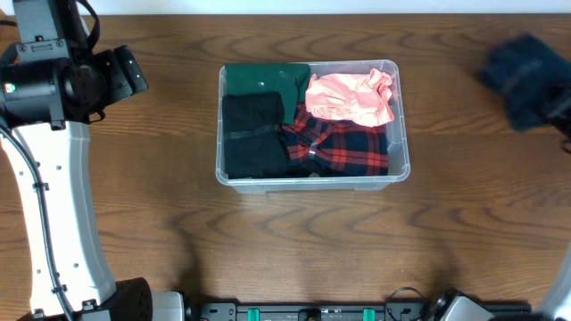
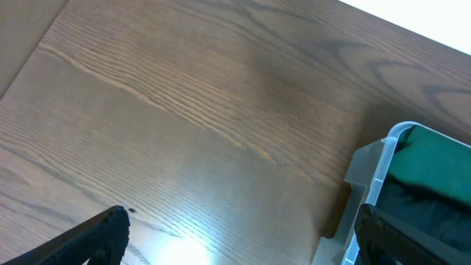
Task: Pack container
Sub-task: 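Grasp the dark teal garment at the right edge with the right gripper, then carry the teal garment into the bin's front right and release it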
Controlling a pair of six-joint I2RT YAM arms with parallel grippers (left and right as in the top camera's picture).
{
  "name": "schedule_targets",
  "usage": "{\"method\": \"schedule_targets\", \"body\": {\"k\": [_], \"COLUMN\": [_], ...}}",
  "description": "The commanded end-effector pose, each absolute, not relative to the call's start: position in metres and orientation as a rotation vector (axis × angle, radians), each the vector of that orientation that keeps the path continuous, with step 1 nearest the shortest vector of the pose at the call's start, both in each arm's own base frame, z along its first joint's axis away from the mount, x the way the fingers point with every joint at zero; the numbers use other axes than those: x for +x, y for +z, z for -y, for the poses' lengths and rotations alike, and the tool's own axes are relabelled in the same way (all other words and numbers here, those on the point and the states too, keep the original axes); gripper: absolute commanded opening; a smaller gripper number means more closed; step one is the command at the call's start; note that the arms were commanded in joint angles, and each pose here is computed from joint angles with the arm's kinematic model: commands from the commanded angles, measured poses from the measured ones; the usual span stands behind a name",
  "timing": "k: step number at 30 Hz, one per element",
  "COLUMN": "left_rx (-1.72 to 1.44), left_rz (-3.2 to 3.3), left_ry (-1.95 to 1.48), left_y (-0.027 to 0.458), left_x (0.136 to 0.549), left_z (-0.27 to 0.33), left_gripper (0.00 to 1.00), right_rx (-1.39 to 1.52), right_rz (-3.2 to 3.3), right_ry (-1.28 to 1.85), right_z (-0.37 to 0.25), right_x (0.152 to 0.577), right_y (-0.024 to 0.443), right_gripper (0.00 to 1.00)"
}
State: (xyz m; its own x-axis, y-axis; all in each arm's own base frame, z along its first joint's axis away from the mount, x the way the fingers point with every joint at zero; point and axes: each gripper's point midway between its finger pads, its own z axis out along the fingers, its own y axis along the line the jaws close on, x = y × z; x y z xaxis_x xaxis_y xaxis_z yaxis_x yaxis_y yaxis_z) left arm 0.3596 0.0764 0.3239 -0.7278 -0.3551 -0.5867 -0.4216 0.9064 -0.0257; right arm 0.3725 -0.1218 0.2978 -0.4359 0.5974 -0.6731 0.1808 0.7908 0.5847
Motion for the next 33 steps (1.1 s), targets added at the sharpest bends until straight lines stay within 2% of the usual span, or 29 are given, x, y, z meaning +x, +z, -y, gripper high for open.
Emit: {"method": "schedule_targets", "body": {"k": [1, 9, 17, 23, 29, 33], "left_rx": [-0.561, -0.561, -0.561, -0.561, -0.561, -0.561], "left_rz": [-2.469, -2.469, -2.469, -2.469, -2.469, -2.469], "left_ry": [0.163, 0.163, 0.163, 0.163, 0.163, 0.163], "left_y": [0.32, 0.32, 0.32, 0.32, 0.32, 0.32], "left_x": [0.36, 0.36, 0.36, 0.36, 0.36, 0.36], "left_z": [-0.079, -0.079, -0.079, -0.079, -0.079, -0.079], "left_gripper": [0.98, 0.98, 0.98, 0.98, 0.98, 0.98], "right_rx": [0.318, -0.05, -0.257, -0.317, -0.315, -0.239], "right_rz": [-1.978, -2.011, -2.111, -2.256, -2.389, -2.491], "right_ry": [0.726, 1.028, 1.213, 1.271, 1.277, 1.176], "right_z": [0.041, -0.077, -0.155, -0.18, -0.179, -0.169], "right_x": [0.371, 0.351, 0.34, 0.331, 0.328, 0.332], "right_y": [0.336, 0.35, 0.324, 0.283, 0.246, 0.223], "right_gripper": [0.01, 0.01, 0.01, 0.01, 0.01, 0.02]}}
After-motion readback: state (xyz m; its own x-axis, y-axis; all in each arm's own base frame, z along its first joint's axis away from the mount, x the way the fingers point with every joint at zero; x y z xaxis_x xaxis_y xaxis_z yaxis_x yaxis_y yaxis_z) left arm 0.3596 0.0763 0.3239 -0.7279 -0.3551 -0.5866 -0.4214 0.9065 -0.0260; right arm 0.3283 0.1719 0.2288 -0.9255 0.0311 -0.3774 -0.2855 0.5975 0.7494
